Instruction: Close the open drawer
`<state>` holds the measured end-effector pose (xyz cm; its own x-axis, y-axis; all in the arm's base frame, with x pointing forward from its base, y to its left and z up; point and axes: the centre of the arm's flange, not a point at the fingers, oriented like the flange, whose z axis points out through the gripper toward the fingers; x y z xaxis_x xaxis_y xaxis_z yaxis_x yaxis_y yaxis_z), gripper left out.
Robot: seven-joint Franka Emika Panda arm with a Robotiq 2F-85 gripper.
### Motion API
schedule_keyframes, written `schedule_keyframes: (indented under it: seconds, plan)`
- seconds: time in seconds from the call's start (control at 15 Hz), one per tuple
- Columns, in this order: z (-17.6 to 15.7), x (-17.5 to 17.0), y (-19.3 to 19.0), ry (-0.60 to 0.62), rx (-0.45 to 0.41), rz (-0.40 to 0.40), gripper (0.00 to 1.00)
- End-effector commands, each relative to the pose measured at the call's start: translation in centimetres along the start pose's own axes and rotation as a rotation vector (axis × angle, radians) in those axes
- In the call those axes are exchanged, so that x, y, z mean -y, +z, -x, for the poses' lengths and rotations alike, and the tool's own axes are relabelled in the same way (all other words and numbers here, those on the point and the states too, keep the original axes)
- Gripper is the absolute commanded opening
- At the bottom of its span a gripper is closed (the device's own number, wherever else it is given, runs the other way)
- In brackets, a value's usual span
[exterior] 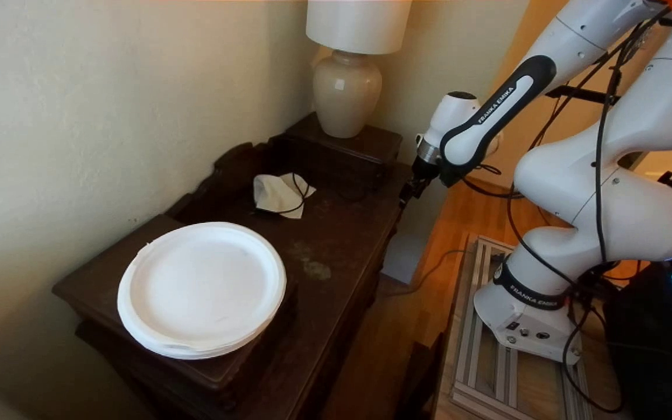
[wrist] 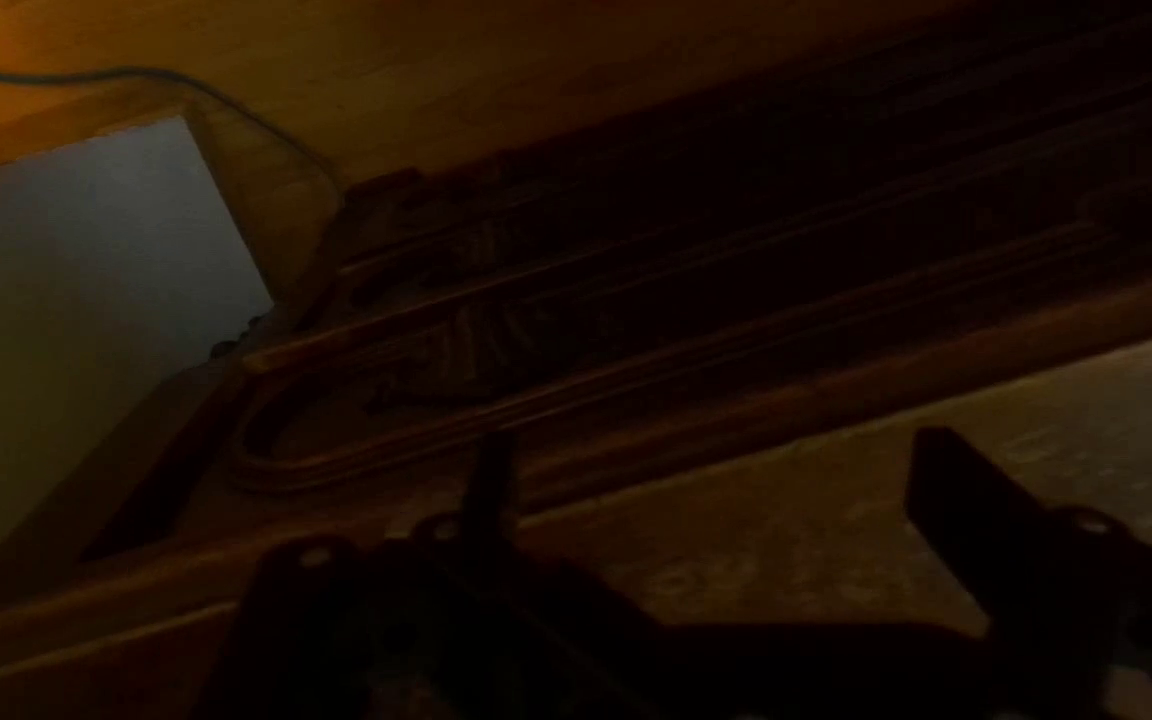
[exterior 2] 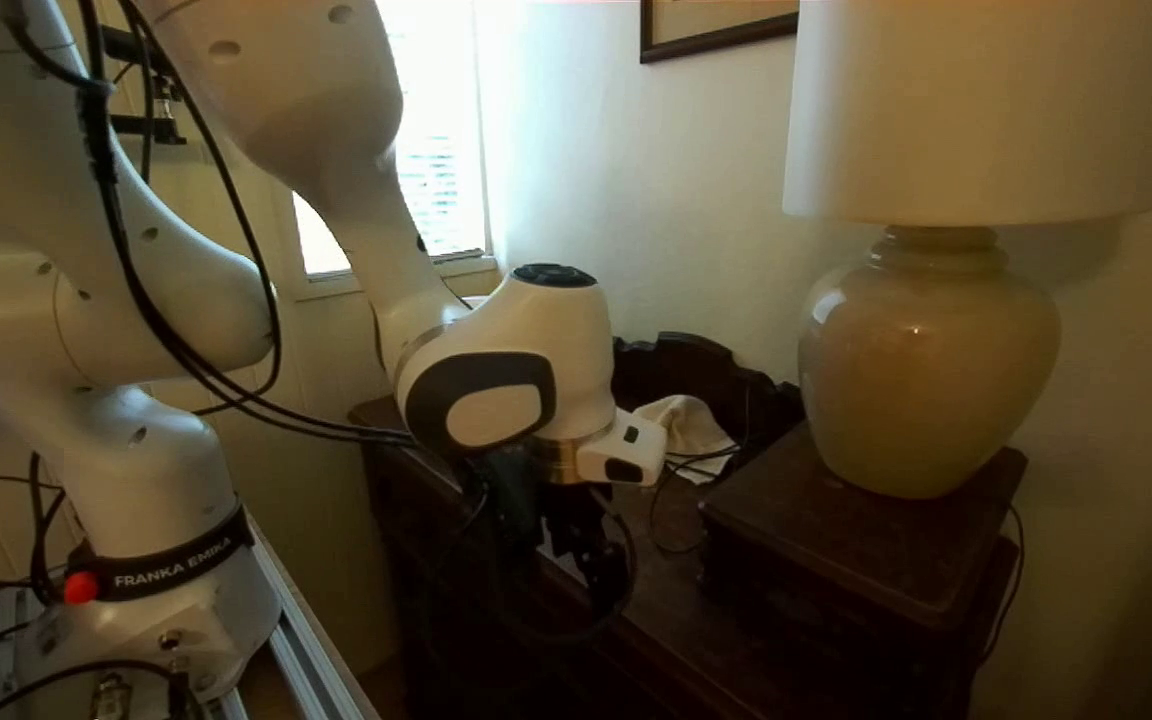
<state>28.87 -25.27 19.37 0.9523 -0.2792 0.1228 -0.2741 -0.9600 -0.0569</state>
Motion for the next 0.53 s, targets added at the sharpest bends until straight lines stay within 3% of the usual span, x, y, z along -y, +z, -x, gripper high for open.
schedule_keyframes:
  seconds: [0.0, 0.47]
  plan:
    - [0.0, 1.3, -7.9, -0.039, 0.031, -0.032, 1.00]
    - [-3.3, 4.0, -13.6, -0.196, 0.076, 0.031, 1.00]
